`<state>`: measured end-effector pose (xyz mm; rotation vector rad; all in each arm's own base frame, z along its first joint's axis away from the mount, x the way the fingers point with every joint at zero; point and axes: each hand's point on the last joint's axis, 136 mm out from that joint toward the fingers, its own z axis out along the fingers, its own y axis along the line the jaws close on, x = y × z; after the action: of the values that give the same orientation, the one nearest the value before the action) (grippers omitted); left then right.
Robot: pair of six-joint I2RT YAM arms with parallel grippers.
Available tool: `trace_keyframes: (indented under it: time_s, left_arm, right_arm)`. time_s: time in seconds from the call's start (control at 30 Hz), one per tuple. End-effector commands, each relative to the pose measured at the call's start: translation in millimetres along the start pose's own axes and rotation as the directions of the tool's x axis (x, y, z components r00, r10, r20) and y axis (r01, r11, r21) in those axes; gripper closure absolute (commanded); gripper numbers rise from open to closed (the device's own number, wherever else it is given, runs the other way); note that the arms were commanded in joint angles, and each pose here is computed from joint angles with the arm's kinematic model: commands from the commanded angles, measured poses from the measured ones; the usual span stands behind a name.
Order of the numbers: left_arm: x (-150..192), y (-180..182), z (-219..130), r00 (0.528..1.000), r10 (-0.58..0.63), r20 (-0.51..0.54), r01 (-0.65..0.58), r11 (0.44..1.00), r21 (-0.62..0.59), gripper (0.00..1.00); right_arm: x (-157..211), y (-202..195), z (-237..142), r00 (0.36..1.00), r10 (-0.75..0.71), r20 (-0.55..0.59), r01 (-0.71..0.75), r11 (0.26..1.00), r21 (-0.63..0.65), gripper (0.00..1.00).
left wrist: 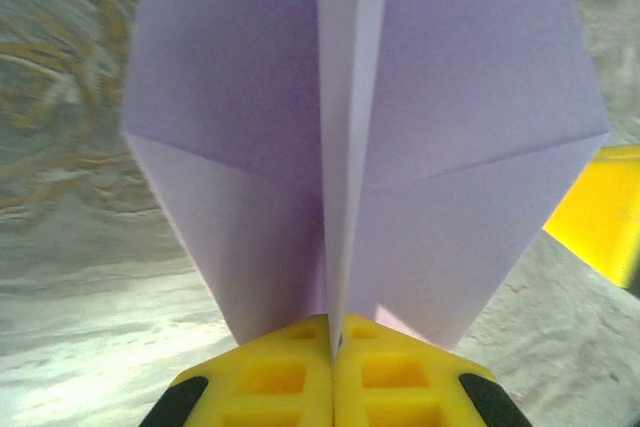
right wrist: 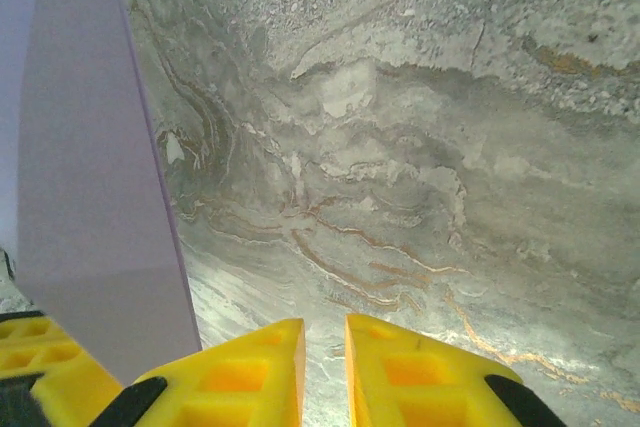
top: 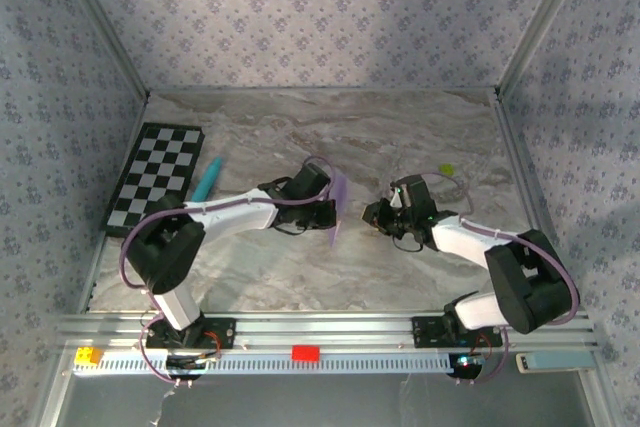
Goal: Fold a paper plane with a square sheet of paper (pick it up from the middle)
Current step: Move a paper plane to the center of the table.
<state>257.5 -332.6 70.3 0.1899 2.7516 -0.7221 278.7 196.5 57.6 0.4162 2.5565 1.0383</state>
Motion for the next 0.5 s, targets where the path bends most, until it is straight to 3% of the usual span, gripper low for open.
trace_keyframes:
  time_s: [0.0,0.47]
  left_arm:
    - [6,30,-8,1.000,0.024,-0.012,-0.026,0.985,-0.168,0.93]
    - [16,41,0,0.999,-0.001,-0.049,-0.010,0.977,-0.212,0.89]
  right_arm:
    - [5,-12,-2,1.000,0.007,-0.004,-0.007,0.999,0.046,0.81]
    - [7,-3,-1,1.000,-0.005,-0.010,0.006,1.000,0.026,0.80]
